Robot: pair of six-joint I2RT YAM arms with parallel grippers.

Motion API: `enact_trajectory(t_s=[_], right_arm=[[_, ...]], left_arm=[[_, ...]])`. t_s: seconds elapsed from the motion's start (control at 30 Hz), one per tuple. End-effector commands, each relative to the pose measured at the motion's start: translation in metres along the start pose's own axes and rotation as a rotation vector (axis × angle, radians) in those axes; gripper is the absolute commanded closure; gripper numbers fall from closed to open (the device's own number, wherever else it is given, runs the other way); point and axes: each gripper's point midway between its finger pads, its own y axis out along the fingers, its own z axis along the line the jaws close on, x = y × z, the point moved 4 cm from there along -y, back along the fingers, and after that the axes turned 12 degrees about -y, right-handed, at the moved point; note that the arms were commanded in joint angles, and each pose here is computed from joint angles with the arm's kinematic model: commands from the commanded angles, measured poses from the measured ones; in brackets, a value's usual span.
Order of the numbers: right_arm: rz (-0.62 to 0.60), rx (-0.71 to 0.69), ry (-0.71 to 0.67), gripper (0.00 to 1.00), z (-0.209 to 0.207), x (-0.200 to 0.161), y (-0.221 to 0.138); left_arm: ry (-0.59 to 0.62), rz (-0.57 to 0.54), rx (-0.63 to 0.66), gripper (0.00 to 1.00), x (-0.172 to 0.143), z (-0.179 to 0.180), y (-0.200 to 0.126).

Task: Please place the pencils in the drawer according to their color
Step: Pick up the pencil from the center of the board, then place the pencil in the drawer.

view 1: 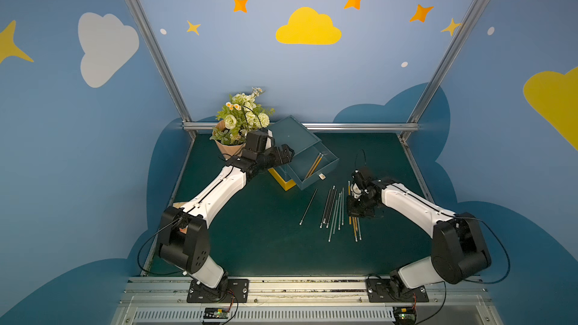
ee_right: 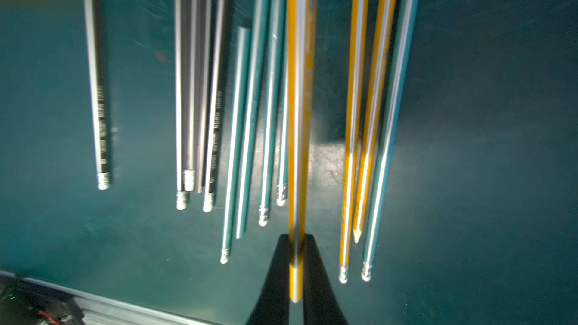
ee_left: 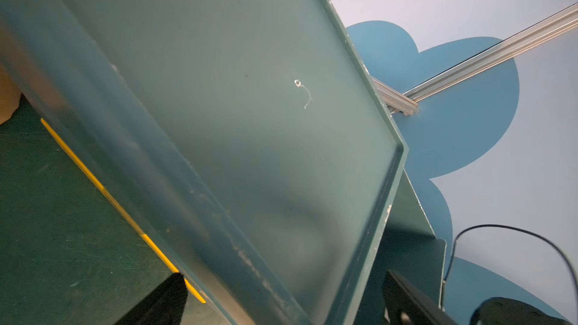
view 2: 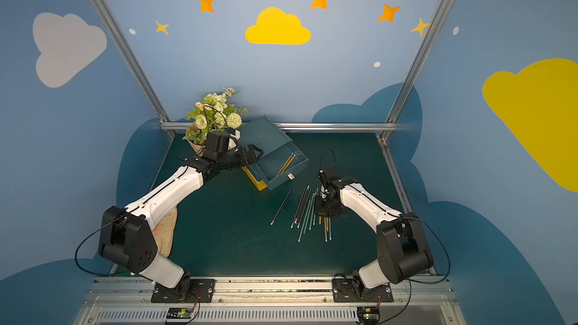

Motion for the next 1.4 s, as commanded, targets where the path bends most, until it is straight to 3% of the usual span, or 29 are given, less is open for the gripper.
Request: enact_trajectory(t_s=[0.0, 0.2, 0.4, 0.57, 0.93, 1.37], right_arm=[[-0.022, 0.020, 0.051, 1.00, 0.000, -0.002, -0.027], [-0.171, 0.043, 0.096, 1.00, -0.002, 0.010, -0.084], [-0.439, 0.138, 0.074, 1.00, 0.018, 0.044, -0.146], [-0.508, 0.261, 0.081, 1.00, 0.048, 0.080, -0.173], [-0.538, 0.393, 0.033, 1.00, 0.129, 0.144, -0.160], [-0.443, 0.410, 0.028, 1.00, 0.170, 0.155, -0.102]], left_arm=[[0.007, 0.002, -0.017, 0.00, 0.003, -0.007, 0.002], [0.009, 0.003, -0.022, 0.00, 0.002, -0.008, 0.003], [0.009, 0.003, -0.023, 0.00, 0.002, -0.009, 0.004], [0.009, -0.001, -0.023, 0.00, 0.003, -0.008, 0.005], [0.021, -0.013, -0.018, 0.00, 0.005, -0.010, 0.000], [0.018, -0.012, -0.025, 0.00, 0.005, -0.010, 0.000]])
